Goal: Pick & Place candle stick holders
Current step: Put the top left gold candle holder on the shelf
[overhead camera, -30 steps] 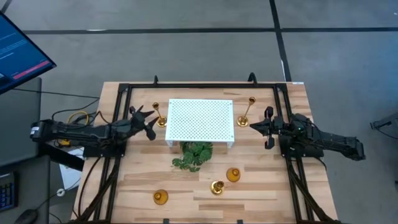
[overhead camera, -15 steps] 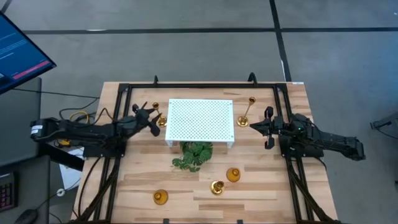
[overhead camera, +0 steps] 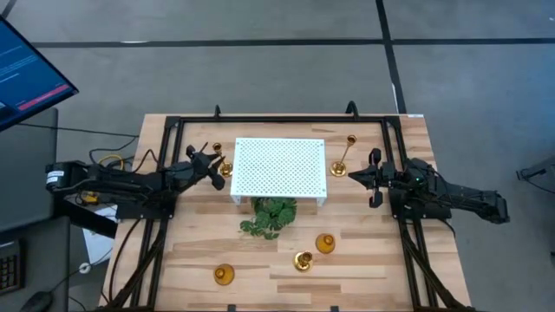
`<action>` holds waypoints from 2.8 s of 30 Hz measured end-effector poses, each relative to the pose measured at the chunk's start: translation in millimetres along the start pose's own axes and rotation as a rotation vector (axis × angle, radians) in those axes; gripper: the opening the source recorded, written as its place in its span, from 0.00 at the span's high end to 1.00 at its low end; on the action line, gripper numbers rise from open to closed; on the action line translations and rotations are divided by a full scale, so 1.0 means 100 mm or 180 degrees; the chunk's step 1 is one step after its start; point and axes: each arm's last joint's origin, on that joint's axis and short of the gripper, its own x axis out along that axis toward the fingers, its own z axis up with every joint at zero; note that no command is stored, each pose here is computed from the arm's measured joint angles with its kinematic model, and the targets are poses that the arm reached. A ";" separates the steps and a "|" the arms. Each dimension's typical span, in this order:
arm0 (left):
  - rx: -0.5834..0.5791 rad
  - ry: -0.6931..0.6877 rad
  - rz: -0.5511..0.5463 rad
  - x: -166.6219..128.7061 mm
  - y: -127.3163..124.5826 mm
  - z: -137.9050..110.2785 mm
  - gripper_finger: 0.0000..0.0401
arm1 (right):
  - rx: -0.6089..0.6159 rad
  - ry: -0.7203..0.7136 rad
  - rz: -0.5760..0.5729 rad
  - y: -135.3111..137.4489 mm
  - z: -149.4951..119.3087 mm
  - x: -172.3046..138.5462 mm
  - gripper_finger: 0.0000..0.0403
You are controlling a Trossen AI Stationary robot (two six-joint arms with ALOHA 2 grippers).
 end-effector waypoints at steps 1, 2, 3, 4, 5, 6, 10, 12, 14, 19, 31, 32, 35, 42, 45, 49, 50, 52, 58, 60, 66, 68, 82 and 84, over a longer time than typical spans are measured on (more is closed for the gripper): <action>-0.0002 -0.0003 0.0000 0.00 0.00 0.00 0.83 | 0.0000 -0.0001 0.0000 0.00 0.00 0.00 1.00; -0.0004 -0.0006 0.0000 0.00 0.00 0.00 0.85 | 0.0000 -0.0001 0.0001 0.00 0.00 0.00 1.00; -0.0005 -0.0007 0.0000 0.00 0.00 0.00 0.86 | 0.0000 0.0000 0.0000 0.00 0.00 0.00 1.00; -0.0004 -0.0006 0.0000 0.00 0.00 0.00 0.87 | 0.0000 0.0000 0.0000 0.00 0.00 0.00 1.00; -0.0004 -0.0006 0.0000 0.00 0.00 0.00 0.88 | 0.0000 0.0001 0.0000 0.00 0.00 0.00 1.00; -0.0005 -0.0006 -0.0001 0.00 0.00 0.00 0.89 | 0.0000 0.0000 0.0000 0.00 0.00 0.00 1.00; -0.0013 -0.0018 0.0000 0.00 0.00 0.01 0.92 | 0.0000 0.0000 0.0001 0.00 0.00 0.00 1.00; -0.0012 -0.0019 0.0000 0.00 0.00 0.01 0.93 | 0.0000 0.0000 0.0001 0.00 0.00 0.00 1.00; -0.0010 -0.0018 0.0000 0.00 0.00 0.01 0.93 | 0.0000 0.0001 0.0000 0.00 0.00 0.00 1.00; -0.0003 -0.0017 0.0011 0.00 0.00 0.01 0.93 | 0.0000 0.0000 0.0000 0.00 0.00 0.00 1.00; 0.0217 -0.0125 0.0425 0.04 0.01 0.20 0.93 | 0.0000 -0.0001 0.0000 0.00 0.00 0.00 1.00; 0.0261 -0.0164 0.0447 0.05 0.01 0.26 0.93 | 0.0000 -0.0002 0.0000 0.00 0.00 0.00 1.00; 0.0433 -0.0263 0.0659 0.07 0.00 0.46 0.93 | 0.0001 -0.0001 -0.0001 0.00 0.00 0.00 1.00; 0.0757 -0.0292 0.1405 0.02 -0.02 0.99 0.93 | 0.0007 0.0001 0.0000 0.00 0.00 0.00 1.00; 0.0677 -0.0478 0.1318 0.00 -0.04 1.27 0.93 | 0.0005 0.0000 -0.0001 0.00 0.00 0.00 1.00; 0.0526 -0.0827 0.1010 -0.06 -0.05 1.62 0.93 | 0.0005 -0.0002 -0.0001 0.00 0.00 0.00 1.00; 0.0486 -0.0905 0.0946 -0.07 -0.05 1.69 0.93 | 0.0005 0.0000 0.0000 0.00 0.00 0.00 1.00; 0.0386 -0.1018 0.0860 -0.10 -0.05 1.81 0.93 | 0.0005 0.0000 0.0000 0.00 0.00 0.00 1.00; -0.0006 -0.1109 0.0395 -0.07 -0.13 1.83 0.93 | 0.0004 0.0000 0.0000 0.00 0.00 0.00 1.00; -0.0083 -0.1029 0.0199 -0.03 -0.19 1.78 0.93 | -0.0002 -0.0001 -0.0001 0.00 0.00 0.00 1.00; -0.0209 -0.0821 -0.0084 0.19 -0.33 1.64 0.93 | -0.0002 -0.0001 0.0000 0.00 0.00 0.00 1.00; -0.0230 -0.0752 -0.0195 0.27 -0.35 1.59 0.93 | -0.0002 -0.0001 0.0000 0.00 0.00 0.00 1.00; -0.0358 -0.0311 -0.0241 0.55 -0.27 1.61 0.93 | -0.0001 0.0000 0.0000 0.00 0.00 0.00 1.00; -0.0345 -0.0252 -0.0249 0.55 -0.28 1.60 0.93 | -0.0001 0.0000 -0.0004 0.00 0.00 0.00 1.00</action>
